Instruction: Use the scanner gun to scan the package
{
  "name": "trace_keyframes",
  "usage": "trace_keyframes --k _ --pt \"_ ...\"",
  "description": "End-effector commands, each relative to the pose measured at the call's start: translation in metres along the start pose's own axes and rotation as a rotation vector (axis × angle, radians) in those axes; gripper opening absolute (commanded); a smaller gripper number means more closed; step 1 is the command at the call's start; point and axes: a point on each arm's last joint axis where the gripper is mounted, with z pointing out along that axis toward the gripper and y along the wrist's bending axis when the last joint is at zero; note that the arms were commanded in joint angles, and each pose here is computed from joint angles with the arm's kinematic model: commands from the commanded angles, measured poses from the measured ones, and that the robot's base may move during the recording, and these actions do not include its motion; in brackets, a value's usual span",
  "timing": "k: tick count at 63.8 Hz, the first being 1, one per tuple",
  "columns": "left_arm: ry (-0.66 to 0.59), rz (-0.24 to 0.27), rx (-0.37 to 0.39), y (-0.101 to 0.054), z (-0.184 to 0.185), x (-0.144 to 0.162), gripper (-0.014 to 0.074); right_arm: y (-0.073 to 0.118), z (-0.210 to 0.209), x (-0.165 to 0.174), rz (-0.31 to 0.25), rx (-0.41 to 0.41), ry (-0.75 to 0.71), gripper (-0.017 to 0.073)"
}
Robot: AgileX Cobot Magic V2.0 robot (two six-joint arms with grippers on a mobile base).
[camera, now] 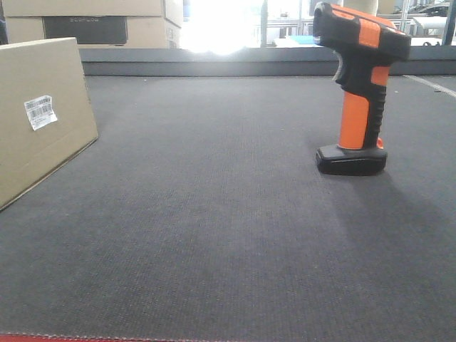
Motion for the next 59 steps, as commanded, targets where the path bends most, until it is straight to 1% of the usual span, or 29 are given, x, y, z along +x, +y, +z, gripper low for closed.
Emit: trace_keyframes --k 1,59 --pt "-0.027 -0.008 0.002 -0.0001 -0.0005 -0.0025 -0.0111 -0.0004 -0.0002 -0.0004 -0.011 0.005 -0.011 -0.0151" --pt "-0.027 -0.008 0.002 -0.0001 -0.0005 -0.0025 -0.0111 -0.0004 -0.0002 -0.0004 -0.011 0.005 -0.011 -0.0151"
